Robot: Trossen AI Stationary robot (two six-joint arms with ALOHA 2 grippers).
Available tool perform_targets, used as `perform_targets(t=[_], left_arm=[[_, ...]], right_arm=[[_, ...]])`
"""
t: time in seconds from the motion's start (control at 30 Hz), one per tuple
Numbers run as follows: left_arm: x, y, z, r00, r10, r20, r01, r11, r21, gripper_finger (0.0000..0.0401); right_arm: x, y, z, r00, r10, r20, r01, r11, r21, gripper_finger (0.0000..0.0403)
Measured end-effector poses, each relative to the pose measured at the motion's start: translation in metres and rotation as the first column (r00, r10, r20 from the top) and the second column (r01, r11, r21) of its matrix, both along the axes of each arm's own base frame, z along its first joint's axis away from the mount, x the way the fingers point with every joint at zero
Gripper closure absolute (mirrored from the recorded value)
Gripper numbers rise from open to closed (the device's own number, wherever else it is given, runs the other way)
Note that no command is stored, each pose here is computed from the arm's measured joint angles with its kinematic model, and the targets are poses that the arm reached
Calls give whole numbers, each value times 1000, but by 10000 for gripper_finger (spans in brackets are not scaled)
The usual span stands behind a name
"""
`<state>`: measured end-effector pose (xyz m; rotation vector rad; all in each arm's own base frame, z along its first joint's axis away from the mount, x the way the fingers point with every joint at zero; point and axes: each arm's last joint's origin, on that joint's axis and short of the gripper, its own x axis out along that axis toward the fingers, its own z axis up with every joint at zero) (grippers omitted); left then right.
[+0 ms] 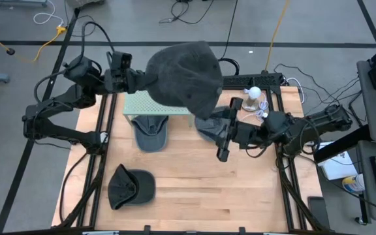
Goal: Pick & Place hat
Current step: Put the black cap on the shelf
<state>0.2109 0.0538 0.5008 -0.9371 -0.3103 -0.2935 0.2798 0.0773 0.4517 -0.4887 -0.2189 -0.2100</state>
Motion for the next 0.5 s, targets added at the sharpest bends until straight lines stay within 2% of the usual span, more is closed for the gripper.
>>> perform_targets(t=[0.27,0.5], left_arm=[[-7,6,-8,991,-63,-120,56,996,-63,393],[-16,17,-20,958,-95,-269,65,991,-117,393]], right_arm=[[-11,10,-3,988,-122,-96,111,988,-108,204],[-13,20,-6,988,-89,-127,73,990,-125,209]])
